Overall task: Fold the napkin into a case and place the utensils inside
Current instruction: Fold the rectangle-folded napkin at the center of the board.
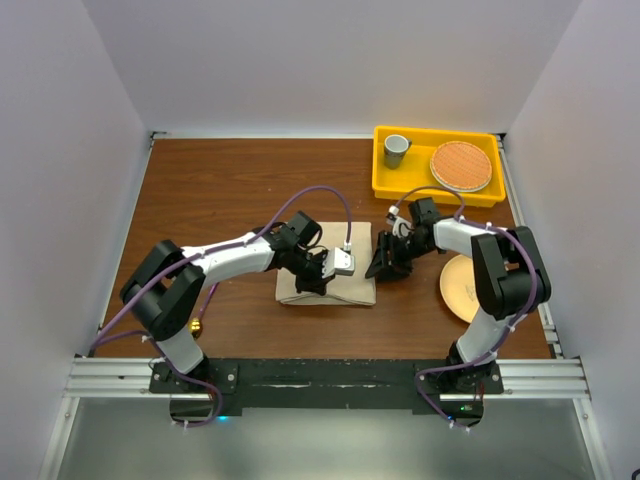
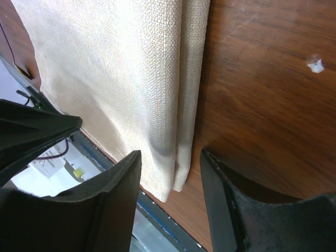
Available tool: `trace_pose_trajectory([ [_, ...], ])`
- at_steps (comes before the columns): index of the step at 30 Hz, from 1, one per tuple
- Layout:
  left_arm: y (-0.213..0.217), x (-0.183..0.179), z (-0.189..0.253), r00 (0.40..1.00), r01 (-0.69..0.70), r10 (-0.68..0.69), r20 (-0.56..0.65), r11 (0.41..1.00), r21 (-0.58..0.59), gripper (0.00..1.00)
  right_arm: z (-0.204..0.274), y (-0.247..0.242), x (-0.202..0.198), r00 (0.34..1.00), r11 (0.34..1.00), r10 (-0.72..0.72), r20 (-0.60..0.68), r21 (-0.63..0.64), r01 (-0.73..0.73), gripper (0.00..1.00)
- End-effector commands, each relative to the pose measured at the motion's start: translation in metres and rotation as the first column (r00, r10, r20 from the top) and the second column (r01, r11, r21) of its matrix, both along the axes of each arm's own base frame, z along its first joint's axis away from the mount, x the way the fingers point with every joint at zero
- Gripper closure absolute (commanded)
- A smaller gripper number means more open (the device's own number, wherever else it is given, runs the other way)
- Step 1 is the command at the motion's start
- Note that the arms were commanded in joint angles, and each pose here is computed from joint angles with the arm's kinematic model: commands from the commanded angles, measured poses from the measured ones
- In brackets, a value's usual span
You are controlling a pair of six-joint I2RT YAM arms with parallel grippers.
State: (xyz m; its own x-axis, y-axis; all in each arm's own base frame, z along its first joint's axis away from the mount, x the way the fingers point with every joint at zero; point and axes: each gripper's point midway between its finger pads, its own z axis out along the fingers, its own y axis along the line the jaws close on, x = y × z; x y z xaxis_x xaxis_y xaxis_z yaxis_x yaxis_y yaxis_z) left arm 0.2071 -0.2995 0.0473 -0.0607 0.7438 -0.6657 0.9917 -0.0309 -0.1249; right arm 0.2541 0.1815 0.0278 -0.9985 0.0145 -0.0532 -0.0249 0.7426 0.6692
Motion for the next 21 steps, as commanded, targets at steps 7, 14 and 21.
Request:
trace_pose_trajectory([
  [7, -0.006, -0.006, 0.003, 1.000, 0.004, -0.005, -0.022, 0.999, -0.039, 0.98, -0.004, 0.014, -0.003, 0.999, 0.998, 0.052, 0.015, 0.025, -0.053, 0.92],
  [14, -0.005, -0.028, 0.010, 0.995, -0.012, 0.005, -0.098, 0.997, -0.072, 0.81, -0.002, 0.010, -0.027, 0.993, 0.993, 0.114, -0.025, 0.044, -0.112, 1.00],
  [21, -0.002, -0.016, 0.060, 0.980, -0.169, 0.143, -0.137, 0.966, -0.197, 0.51, 0.011, 0.007, -0.038, 0.990, 0.990, 0.138, -0.035, 0.046, -0.137, 0.79],
])
